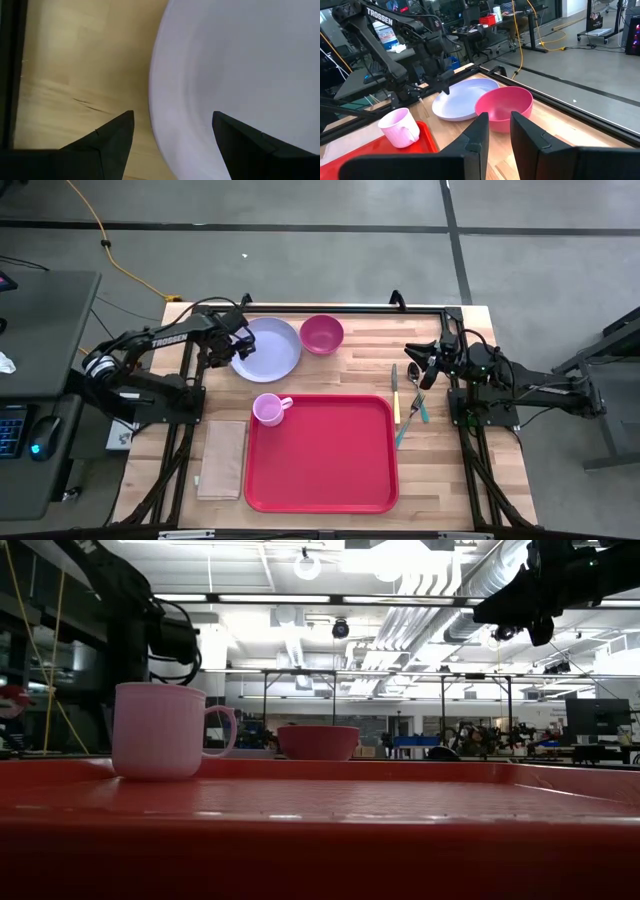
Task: Set up tray
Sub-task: Put the purple plate on the red serving tray to the bottom right of the pink mug
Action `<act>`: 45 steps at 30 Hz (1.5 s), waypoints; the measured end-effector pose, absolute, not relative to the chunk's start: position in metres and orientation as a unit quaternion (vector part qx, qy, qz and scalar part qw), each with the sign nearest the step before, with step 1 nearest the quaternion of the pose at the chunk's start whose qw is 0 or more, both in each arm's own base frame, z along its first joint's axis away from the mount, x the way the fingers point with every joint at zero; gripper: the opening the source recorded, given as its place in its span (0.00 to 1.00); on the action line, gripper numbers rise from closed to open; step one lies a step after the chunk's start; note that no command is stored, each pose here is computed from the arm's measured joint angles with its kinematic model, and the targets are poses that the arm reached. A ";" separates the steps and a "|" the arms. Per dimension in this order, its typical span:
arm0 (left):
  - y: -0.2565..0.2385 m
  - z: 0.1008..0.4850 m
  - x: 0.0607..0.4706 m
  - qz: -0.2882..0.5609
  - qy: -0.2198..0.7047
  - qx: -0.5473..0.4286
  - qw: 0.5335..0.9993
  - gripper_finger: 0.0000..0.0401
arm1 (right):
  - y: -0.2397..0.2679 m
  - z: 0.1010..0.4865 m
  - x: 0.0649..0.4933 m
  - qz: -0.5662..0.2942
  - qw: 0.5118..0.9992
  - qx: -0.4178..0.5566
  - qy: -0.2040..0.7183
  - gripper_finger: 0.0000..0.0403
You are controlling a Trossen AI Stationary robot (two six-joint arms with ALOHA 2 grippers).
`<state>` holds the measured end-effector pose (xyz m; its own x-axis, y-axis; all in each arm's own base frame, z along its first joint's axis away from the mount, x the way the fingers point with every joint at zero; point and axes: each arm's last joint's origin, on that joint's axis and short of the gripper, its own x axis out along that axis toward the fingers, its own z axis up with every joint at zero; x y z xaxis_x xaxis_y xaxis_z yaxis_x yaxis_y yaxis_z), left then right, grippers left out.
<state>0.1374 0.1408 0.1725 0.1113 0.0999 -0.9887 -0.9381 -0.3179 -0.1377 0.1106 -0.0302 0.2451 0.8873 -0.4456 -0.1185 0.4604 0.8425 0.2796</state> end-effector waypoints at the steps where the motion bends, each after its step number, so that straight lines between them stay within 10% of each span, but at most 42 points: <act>1: 0.141 0.172 0.137 0.563 0.360 -0.585 0.460 0.74 | -0.030 0.245 0.111 -0.236 0.960 0.152 0.024 0.14; 45: 0.143 0.169 0.137 0.584 0.361 -0.566 0.457 0.74 | -0.032 0.231 0.107 -0.290 0.944 0.127 0.095 0.14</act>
